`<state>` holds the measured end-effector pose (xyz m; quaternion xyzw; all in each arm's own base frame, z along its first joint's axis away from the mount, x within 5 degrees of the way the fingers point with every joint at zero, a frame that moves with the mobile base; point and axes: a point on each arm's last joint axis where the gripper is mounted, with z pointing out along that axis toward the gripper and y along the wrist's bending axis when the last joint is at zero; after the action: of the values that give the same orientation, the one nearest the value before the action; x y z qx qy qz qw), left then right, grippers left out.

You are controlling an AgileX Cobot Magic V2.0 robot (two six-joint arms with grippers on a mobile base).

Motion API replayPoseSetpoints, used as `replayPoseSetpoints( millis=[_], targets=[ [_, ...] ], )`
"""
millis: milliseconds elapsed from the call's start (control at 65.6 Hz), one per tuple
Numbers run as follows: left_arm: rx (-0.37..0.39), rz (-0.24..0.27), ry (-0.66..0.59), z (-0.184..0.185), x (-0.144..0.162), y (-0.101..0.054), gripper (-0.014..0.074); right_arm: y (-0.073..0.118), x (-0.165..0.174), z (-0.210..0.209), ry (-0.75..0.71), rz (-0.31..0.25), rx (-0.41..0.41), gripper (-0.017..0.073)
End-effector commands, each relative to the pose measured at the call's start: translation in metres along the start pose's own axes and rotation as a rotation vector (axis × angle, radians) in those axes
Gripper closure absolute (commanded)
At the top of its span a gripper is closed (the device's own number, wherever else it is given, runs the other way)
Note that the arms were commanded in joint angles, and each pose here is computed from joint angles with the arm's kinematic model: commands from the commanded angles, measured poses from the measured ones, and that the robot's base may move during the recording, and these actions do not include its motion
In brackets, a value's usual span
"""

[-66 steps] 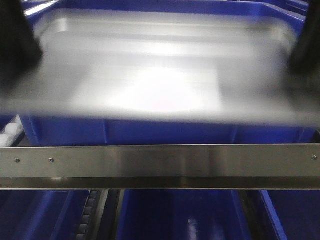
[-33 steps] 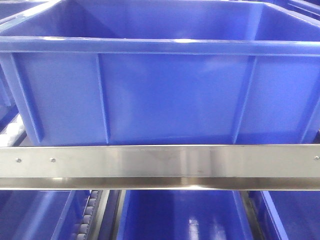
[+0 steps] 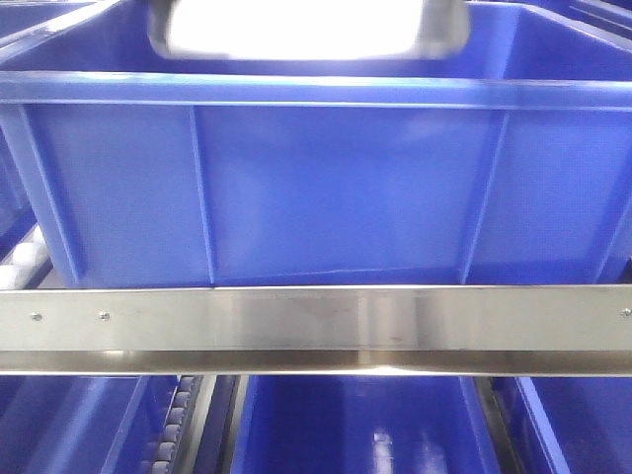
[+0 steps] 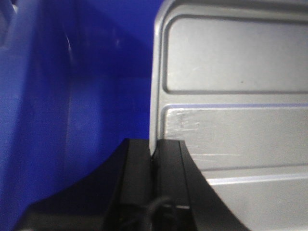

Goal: Grab silver tray and place in blue box
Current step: 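Open both grippers to release the tray inside the crate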

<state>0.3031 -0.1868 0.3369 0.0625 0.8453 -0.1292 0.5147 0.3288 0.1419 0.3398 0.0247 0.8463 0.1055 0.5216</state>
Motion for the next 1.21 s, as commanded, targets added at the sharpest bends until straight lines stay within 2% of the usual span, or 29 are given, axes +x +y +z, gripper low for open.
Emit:
replayPoseSetpoints(
  millis=[0,46,137,198,244,320,397,595,641,702,808,839,900,1022,1083,1144,1190],
  targets=[
    [0.076,0.018,-0.104,-0.012,-0.022,-0.007,0.0678,0.01,-0.025,-0.012,-0.125,-0.032,-0.118,0.0507],
    [0.075,0.019,-0.102,-0.011,-0.022,-0.007,0.0647,0.01,-0.023,-0.01,-0.121,-0.034,-0.118,0.0504],
    [0.075,0.013,-0.099,-0.011,-0.021,-0.007,0.0525,0.01,-0.022,-0.009,-0.119,-0.036,-0.12,0.0448],
    [0.075,0.013,-0.099,-0.011,-0.021,-0.007,0.043,0.011,-0.022,-0.008,-0.118,-0.037,-0.121,0.0362],
    [0.074,0.013,-0.098,-0.011,-0.021,-0.007,0.0367,0.011,-0.022,-0.008,-0.118,-0.037,-0.121,0.026],
    [0.069,0.012,-0.097,-0.011,-0.021,-0.006,0.0333,0.008,-0.023,-0.008,-0.119,-0.034,-0.114,0.0127],
    [0.059,0.009,-0.097,-0.01,-0.022,-0.003,0.0333,0.007,-0.023,-0.007,-0.117,-0.033,-0.104,0.0064],
    [0.04,0.0,-0.103,-0.008,-0.024,0.005,0.0335,0.001,-0.025,-0.006,-0.117,-0.027,-0.084,0.0075],
    [0.042,-0.001,-0.106,-0.009,-0.025,0.005,0.0368,0.001,-0.025,-0.006,-0.119,-0.027,-0.084,0.0095],
    [0.049,-0.002,-0.114,-0.011,-0.027,0.004,0.0463,0.002,-0.028,-0.008,-0.128,-0.025,-0.088,0.0184],
    [0.066,-0.005,-0.141,-0.019,-0.034,0.0,0.0689,0.003,-0.033,-0.016,-0.153,-0.021,-0.104,0.0454],
    [0.067,-0.001,-0.147,-0.021,-0.035,0.0,0.0706,0.003,-0.035,-0.018,-0.158,-0.019,-0.106,0.0529],
    [0.066,-0.003,-0.152,-0.023,-0.036,0.001,0.0687,0.001,-0.038,-0.024,-0.169,-0.016,-0.1,0.0482],
    [0.04,-0.023,-0.184,-0.042,-0.046,0.008,0.0688,-0.002,-0.049,-0.047,-0.218,-0.006,-0.105,0.0507],
    [0.054,-0.034,-0.205,-0.057,-0.049,0.009,0.0688,-0.003,-0.053,-0.06,-0.257,-0.051,-0.121,0.0507],
    [0.068,-0.012,-0.226,-0.07,-0.047,0.009,0.0689,-0.003,-0.053,-0.073,-0.303,-0.144,-0.147,0.0507],
    [0.083,0.003,-0.23,-0.078,-0.042,0.009,0.0689,-0.003,-0.048,-0.079,-0.323,-0.188,-0.183,0.0507]
  ],
)
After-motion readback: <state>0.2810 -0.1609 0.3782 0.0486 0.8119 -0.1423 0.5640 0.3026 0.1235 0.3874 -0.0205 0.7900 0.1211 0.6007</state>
